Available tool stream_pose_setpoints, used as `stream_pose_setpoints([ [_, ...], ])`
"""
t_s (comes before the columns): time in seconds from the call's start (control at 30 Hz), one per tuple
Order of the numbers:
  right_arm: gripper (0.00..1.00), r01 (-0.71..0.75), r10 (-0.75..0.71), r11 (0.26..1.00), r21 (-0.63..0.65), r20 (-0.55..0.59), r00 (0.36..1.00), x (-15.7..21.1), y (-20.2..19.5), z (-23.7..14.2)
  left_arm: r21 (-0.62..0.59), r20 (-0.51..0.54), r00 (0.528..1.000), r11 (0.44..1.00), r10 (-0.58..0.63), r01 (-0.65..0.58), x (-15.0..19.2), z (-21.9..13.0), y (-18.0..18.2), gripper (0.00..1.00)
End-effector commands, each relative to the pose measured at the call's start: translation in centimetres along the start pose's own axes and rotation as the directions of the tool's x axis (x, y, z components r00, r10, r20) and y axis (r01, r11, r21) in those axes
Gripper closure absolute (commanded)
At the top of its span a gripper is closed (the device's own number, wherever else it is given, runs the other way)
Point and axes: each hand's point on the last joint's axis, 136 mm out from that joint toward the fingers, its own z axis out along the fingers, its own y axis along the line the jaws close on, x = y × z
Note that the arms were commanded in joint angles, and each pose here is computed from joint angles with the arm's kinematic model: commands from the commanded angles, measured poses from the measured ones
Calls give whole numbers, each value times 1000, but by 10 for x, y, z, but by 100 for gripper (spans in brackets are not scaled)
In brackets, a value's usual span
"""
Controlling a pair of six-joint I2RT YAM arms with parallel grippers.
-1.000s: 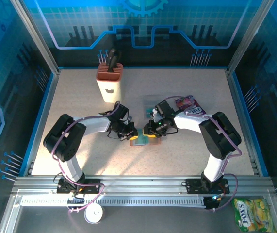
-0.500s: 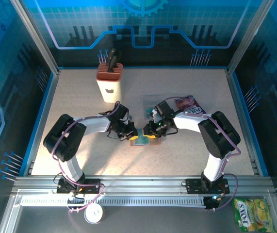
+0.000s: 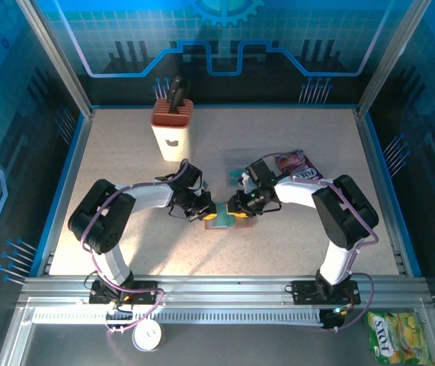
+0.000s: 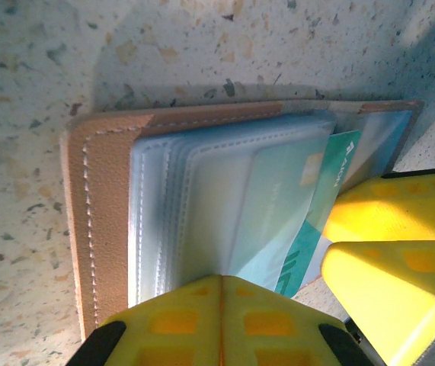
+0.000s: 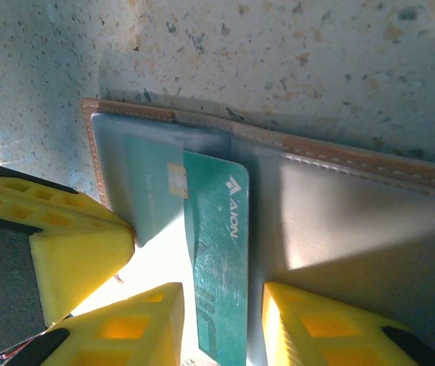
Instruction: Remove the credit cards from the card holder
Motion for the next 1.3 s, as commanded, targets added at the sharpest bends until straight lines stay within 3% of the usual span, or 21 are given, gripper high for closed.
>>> stream_pose_setpoints([
  [0.0, 67, -5, 5, 999, -39, -9, 1000, 2, 3, 0, -60, -19, 1000, 998, -10, 9, 4, 3, 12, 92],
  [0.67, 88, -11, 12, 995, -100, 9, 1000, 0, 12, -1, -58, -17, 1000, 998, -9, 8, 3, 3, 11, 92],
  [1.27, 92, 3, -2, 1000, -22, 45, 999, 11, -9, -30, -80, -2, 1000, 997, 13, -13, 0, -1, 12, 92],
])
